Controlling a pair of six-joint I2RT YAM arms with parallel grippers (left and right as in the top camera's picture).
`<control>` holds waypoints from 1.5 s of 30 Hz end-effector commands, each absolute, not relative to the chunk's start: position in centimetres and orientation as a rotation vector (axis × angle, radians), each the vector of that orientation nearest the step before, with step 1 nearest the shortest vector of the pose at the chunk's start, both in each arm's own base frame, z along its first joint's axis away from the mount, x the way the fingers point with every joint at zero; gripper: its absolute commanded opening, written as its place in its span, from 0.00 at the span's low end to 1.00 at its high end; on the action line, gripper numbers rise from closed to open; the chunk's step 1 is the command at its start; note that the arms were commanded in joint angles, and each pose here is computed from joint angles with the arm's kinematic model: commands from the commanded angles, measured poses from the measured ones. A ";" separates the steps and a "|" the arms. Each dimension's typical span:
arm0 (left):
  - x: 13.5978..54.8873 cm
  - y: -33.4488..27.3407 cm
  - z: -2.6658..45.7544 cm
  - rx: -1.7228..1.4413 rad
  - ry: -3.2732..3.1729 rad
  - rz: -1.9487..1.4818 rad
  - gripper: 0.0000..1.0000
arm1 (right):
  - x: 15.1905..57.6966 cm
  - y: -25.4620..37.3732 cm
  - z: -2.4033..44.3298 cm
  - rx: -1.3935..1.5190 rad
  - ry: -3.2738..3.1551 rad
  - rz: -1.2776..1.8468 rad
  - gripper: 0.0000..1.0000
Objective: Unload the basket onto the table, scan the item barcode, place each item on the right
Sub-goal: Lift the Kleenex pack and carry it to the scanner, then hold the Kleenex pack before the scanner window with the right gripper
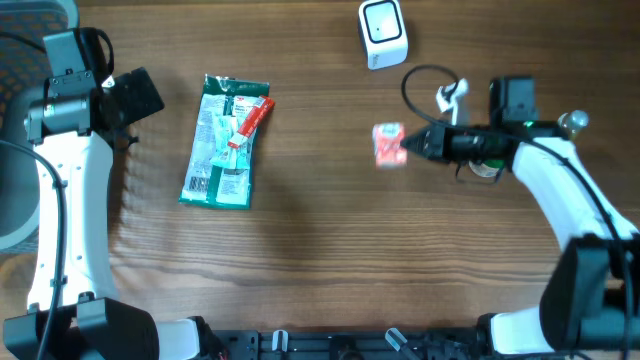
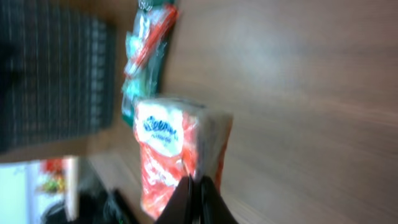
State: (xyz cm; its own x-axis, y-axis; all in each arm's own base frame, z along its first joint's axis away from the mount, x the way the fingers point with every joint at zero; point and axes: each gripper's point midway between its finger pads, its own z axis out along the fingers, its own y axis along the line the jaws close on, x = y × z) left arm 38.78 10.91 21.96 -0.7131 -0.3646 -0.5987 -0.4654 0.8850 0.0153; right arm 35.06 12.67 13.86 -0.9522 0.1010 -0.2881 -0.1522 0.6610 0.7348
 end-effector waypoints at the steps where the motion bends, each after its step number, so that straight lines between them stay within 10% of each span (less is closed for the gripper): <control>1: 38.7 11.4 23.0 -0.618 2.407 0.226 1.00 | 37.9 9.8 20.9 -0.137 2.535 0.713 0.04; 8: 38.7 11.4 23.0 -0.618 2.407 0.226 1.00 | 39.7 8.7 34.4 -0.270 2.341 0.242 0.04; 27: 38.7 11.4 23.0 -0.618 2.407 0.226 1.00 | 61.0 14.4 15.8 -0.672 2.112 -0.403 0.04; 45: 38.7 11.4 23.0 -0.618 2.407 0.226 1.00 | 62.7 15.3 10.7 -0.893 2.027 -0.693 0.04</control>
State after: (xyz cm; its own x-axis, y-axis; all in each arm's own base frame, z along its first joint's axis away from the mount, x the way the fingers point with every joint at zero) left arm 38.78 10.91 21.96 -0.7129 -0.3646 -0.5990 -0.4654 0.8850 0.0152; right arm 62.64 15.66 12.30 -0.4104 -0.7789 -0.4743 -0.3404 0.6133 -0.7127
